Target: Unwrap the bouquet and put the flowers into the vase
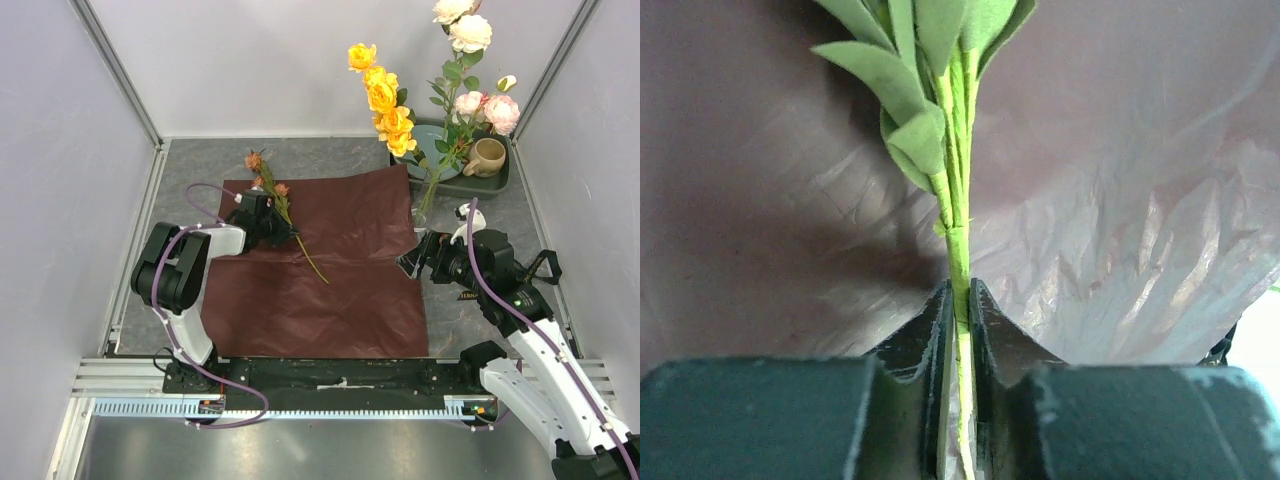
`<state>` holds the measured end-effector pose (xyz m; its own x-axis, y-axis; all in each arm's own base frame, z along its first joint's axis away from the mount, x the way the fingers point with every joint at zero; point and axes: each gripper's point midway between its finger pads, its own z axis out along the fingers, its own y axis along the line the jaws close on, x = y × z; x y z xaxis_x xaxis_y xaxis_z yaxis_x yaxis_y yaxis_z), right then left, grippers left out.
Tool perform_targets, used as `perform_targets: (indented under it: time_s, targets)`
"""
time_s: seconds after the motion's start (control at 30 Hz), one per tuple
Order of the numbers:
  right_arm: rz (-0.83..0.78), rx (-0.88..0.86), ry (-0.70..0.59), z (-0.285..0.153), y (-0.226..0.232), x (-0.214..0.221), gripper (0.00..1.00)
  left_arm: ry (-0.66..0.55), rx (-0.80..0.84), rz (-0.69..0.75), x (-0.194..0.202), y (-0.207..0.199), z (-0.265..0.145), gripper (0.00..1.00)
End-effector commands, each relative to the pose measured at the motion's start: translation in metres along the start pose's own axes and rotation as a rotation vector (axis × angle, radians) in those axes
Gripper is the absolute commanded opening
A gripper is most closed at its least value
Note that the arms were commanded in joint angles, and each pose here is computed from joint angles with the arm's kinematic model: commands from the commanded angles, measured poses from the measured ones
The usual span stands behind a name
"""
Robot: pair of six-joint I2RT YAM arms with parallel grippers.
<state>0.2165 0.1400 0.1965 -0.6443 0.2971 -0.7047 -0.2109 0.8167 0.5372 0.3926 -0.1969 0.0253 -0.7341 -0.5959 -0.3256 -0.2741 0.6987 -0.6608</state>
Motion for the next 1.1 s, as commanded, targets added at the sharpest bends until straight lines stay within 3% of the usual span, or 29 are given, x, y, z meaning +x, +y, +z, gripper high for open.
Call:
perform_targets:
  time_s: [0.0,0.1,0.27,0.43,0.63,0.9,1.07]
  targets:
    - [0.013,-0.041,-0.039,-0.005,0.013,-0.013,0.98,-0.033,0.013,0.079,-0.015,-0.013,0.002,0.12]
    - [0.016,-0.051,-0.024,-0.003,0.015,-0.011,0.98,-0.049,0.040,0.111,-0.020,-0.025,-0.010,0.02]
    - [-0.022,-0.111,0.036,0.007,0.024,-0.006,0.98,-0.071,0.162,0.170,-0.018,-0.053,-0.056,0.02]
    - [-0.056,-0.255,0.133,0.024,0.045,0.001,0.98,-0.041,0.408,0.330,0.007,-0.090,-0.129,0.02]
    - [-0.115,-0.422,0.176,0.037,0.094,-0.001,0.98,0.054,0.580,0.495,0.048,-0.097,-0.191,0.02]
    - [-0.234,-0.611,0.248,0.044,0.177,0.006,0.97,-0.011,0.859,0.770,0.077,-0.120,-0.272,0.02]
    - [-0.261,-0.690,0.230,0.046,0.232,-0.010,0.84,-0.034,0.887,0.836,0.084,-0.120,-0.284,0.02]
